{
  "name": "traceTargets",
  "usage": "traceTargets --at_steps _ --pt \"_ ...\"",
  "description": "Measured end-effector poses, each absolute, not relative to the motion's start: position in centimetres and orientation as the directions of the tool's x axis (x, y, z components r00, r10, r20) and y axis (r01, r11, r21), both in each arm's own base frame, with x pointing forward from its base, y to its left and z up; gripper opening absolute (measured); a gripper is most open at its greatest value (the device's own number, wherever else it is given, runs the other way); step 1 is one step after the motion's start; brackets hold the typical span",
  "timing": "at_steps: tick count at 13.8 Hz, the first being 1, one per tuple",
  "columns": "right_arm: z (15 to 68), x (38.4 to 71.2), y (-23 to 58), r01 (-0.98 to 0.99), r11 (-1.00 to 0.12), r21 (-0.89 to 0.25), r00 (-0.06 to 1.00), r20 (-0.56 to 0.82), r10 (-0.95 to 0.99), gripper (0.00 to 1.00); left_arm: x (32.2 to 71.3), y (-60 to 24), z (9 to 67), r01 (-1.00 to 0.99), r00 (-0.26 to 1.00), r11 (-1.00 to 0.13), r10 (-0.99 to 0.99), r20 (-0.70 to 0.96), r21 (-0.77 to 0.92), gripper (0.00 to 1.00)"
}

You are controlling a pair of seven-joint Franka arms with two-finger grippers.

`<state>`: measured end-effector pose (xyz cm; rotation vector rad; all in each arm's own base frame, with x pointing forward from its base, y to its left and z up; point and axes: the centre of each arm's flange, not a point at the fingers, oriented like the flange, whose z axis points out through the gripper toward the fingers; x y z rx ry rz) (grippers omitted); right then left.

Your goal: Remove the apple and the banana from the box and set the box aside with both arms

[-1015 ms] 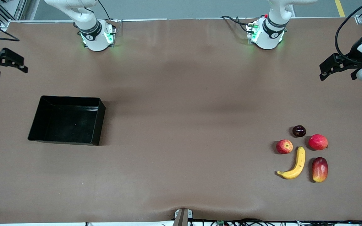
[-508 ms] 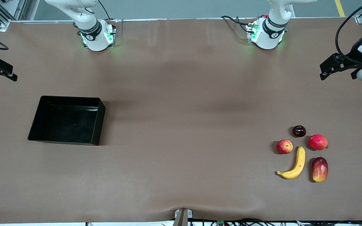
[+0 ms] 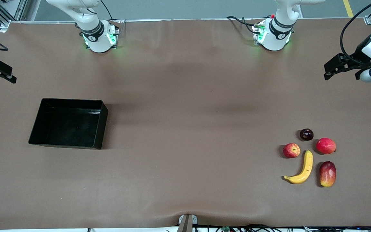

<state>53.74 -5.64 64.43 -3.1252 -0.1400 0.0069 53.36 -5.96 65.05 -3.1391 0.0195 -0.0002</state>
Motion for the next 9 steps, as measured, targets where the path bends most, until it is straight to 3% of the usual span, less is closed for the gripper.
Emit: traceTargets --at_steps 9 --pt "64.58 53.73 -5.6 0.09 -0.996 -0.011 0.996 -0.002 0.09 1.0 53.38 -5.5 65.35 -0.003 1.0 -1.0 -0.003 0.006 0.005 1.0"
